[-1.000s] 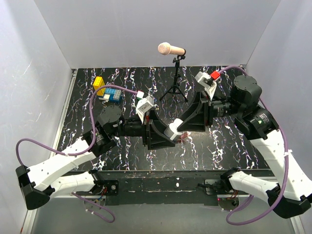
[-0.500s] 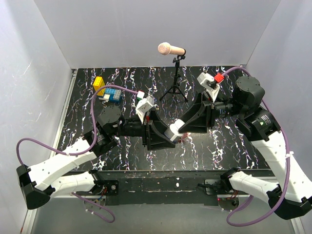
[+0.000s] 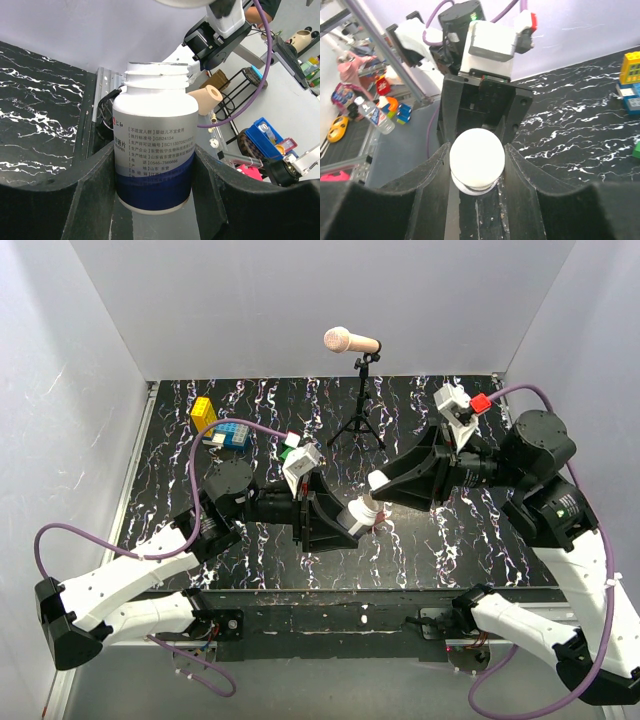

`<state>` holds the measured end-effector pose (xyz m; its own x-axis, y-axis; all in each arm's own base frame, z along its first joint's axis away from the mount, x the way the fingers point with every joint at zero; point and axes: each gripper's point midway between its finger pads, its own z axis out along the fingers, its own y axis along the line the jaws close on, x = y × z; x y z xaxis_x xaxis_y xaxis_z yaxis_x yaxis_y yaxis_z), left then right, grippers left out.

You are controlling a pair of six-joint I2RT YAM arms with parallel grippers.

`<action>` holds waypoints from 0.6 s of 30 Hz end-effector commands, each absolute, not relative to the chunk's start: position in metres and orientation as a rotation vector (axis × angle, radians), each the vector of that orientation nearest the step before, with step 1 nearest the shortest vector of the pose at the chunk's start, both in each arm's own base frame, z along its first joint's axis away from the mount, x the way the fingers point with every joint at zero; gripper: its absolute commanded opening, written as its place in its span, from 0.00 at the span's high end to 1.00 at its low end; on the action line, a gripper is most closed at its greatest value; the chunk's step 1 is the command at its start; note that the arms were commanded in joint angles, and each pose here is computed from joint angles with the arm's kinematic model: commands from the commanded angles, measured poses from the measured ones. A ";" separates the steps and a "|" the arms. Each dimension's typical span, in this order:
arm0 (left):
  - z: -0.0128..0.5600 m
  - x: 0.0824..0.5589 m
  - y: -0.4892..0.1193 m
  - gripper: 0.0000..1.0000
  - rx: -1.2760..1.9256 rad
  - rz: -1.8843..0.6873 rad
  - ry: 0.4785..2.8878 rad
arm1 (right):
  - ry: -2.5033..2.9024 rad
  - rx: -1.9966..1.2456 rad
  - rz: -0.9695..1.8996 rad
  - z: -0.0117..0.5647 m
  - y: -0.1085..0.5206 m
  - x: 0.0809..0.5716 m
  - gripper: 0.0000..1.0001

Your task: Sort the pills into containers

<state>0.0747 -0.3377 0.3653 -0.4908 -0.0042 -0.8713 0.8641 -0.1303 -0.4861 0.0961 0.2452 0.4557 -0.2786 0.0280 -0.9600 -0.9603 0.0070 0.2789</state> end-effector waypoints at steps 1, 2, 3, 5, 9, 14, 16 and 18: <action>0.373 0.072 -0.332 1.00 0.992 -1.677 1.443 | 1.431 -0.901 1.325 0.458 0.244 0.120 0.99; 0.372 0.072 -0.333 1.00 0.992 -1.677 1.445 | 1.441 -0.894 1.318 0.456 0.244 0.122 0.99; 0.372 0.072 -0.332 1.00 0.988 -1.673 1.447 | 1.452 -0.879 1.304 0.456 0.244 0.125 0.99; 0.371 0.074 -0.333 1.00 0.988 -1.663 1.449 | 1.493 -0.837 1.276 0.451 0.242 0.133 0.99; 0.367 0.079 -0.333 1.00 0.975 -1.629 1.463 | 1.614 -0.710 1.180 0.434 0.237 0.157 0.99; 0.358 0.088 -0.330 1.00 0.949 -1.557 1.489 | 1.796 -0.466 0.998 0.396 0.215 0.199 0.99; 0.358 0.092 -0.329 1.00 0.941 -1.519 1.485 | 1.862 -0.394 0.952 0.377 0.207 0.211 0.99; 0.347 0.096 -0.327 1.00 0.938 -1.479 1.534 | 1.930 -0.308 0.901 0.354 0.197 0.223 0.99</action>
